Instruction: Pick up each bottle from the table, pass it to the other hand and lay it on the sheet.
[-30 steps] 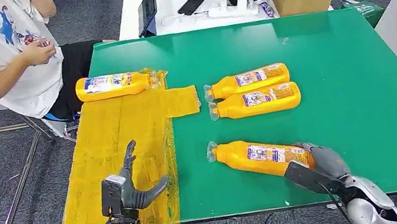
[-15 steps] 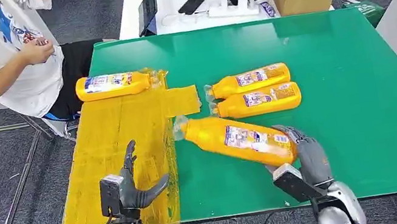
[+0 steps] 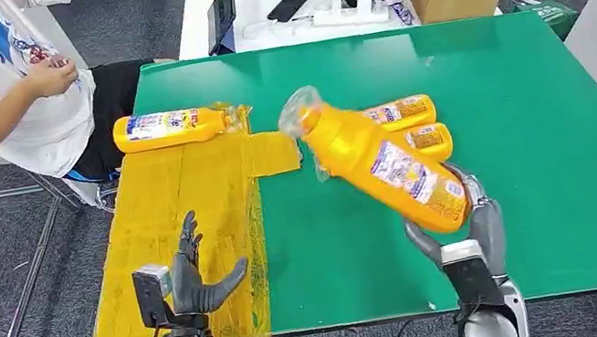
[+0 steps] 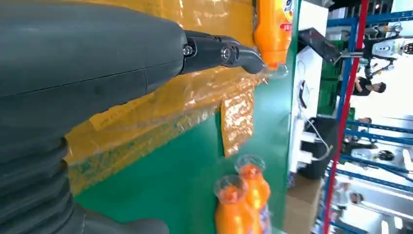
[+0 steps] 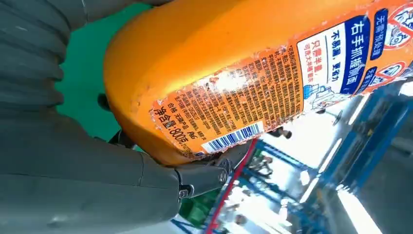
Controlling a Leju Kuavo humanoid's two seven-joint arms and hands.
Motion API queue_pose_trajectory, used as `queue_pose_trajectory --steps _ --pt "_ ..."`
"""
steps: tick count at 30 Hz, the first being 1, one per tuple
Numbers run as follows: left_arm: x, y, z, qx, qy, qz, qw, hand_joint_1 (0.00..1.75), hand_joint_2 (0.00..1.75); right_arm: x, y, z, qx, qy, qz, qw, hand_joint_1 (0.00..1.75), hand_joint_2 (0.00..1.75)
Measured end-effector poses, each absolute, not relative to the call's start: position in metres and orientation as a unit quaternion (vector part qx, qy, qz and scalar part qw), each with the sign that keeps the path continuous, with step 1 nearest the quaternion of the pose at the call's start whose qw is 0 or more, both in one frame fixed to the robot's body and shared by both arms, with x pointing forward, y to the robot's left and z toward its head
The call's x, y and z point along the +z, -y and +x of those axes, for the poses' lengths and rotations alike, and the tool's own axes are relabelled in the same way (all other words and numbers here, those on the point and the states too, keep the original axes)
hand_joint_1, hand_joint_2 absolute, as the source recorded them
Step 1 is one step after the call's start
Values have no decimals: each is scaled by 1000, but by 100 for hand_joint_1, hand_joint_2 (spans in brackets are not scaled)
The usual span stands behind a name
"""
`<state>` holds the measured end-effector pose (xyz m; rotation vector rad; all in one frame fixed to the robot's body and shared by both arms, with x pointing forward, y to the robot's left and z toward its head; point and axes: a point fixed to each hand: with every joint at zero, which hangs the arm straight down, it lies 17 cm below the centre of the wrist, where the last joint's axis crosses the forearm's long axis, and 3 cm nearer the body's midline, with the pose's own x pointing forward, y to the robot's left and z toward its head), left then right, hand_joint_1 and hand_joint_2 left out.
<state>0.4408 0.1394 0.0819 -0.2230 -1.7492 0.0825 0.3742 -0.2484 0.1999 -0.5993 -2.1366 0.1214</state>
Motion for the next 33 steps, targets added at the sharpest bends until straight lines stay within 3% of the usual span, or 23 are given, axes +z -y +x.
queue_pose_trajectory --steps 9,16,22,33 --pt "109 -116 417 114 726 -288 614 0 175 178 240 376 36 856 -197 476 175 175" --pt "146 -89 394 135 696 -424 564 0 175 140 198 373 67 848 -128 510 175 175" --pt "160 -65 381 110 688 -457 553 0 175 113 151 367 96 836 -80 534 175 175" --pt "163 -55 375 96 685 -467 551 0 175 100 128 365 110 828 -47 547 175 175"
